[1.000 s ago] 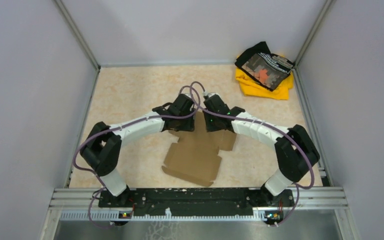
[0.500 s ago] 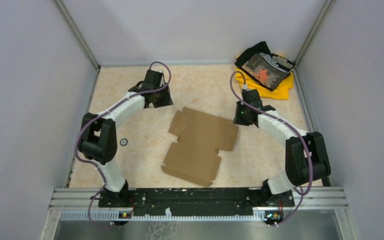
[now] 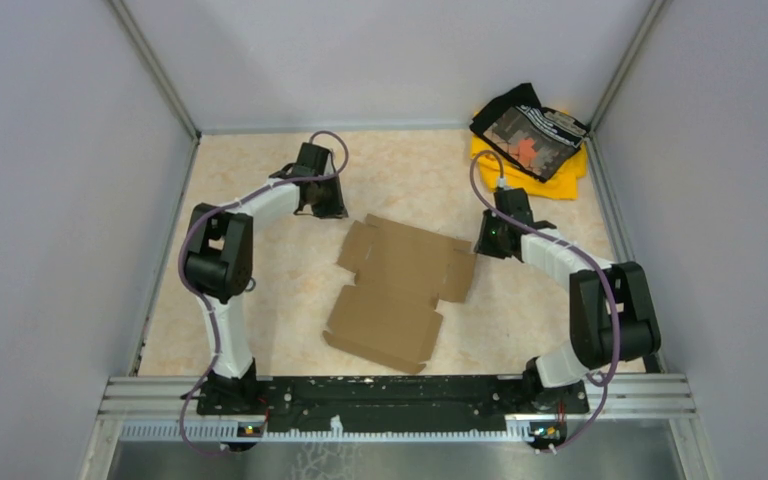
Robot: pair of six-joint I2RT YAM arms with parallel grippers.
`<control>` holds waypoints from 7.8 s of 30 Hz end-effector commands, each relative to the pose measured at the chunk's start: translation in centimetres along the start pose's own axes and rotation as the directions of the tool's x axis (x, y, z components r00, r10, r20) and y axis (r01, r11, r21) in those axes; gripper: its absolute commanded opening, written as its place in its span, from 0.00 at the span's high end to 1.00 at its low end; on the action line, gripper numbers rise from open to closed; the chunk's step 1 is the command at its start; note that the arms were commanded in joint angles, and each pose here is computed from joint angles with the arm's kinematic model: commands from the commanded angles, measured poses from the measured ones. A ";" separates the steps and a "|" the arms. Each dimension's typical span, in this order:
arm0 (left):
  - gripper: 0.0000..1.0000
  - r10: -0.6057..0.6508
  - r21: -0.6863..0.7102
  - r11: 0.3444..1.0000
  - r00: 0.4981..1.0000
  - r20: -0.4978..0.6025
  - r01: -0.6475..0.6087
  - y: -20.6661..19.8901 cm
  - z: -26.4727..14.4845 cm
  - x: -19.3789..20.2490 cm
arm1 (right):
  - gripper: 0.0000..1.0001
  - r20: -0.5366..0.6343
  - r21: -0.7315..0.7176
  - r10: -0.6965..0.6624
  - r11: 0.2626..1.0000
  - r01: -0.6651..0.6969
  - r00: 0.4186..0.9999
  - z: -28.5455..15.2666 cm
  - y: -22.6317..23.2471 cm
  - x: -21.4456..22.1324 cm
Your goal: Fold the paper box
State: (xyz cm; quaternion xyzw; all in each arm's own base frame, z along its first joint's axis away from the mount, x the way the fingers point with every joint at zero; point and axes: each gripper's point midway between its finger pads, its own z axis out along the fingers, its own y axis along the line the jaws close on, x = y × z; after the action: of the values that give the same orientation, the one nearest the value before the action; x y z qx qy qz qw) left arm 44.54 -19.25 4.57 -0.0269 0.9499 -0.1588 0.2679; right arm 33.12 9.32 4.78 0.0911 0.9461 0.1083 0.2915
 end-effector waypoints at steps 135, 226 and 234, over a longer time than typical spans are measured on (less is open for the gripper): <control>0.84 0.061 0.185 0.981 0.998 -0.015 -0.057 -6.0 -0.1 1.3 | 0.76 0.036 -0.047 -0.011 0.999 0.013 0.999 1.7 1.7 -5.2; 0.74 0.056 0.218 0.975 0.998 -0.012 -0.052 -7.3 -0.4 0.7 | 0.76 0.003 -0.157 -0.085 0.984 0.084 0.996 2.1 5.9 -4.4; 0.74 0.063 0.230 0.971 0.998 -0.015 -0.058 -8.2 -0.3 1.0 | 0.76 -0.003 -0.165 -0.092 0.982 0.091 0.996 2.3 6.6 -4.1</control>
State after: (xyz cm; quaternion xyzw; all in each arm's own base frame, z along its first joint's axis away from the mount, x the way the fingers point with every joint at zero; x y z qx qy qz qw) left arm 43.08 -25.70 5.53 0.0233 0.9352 -0.2431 0.2565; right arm 36.87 13.90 5.12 0.0302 0.9479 0.1640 0.2713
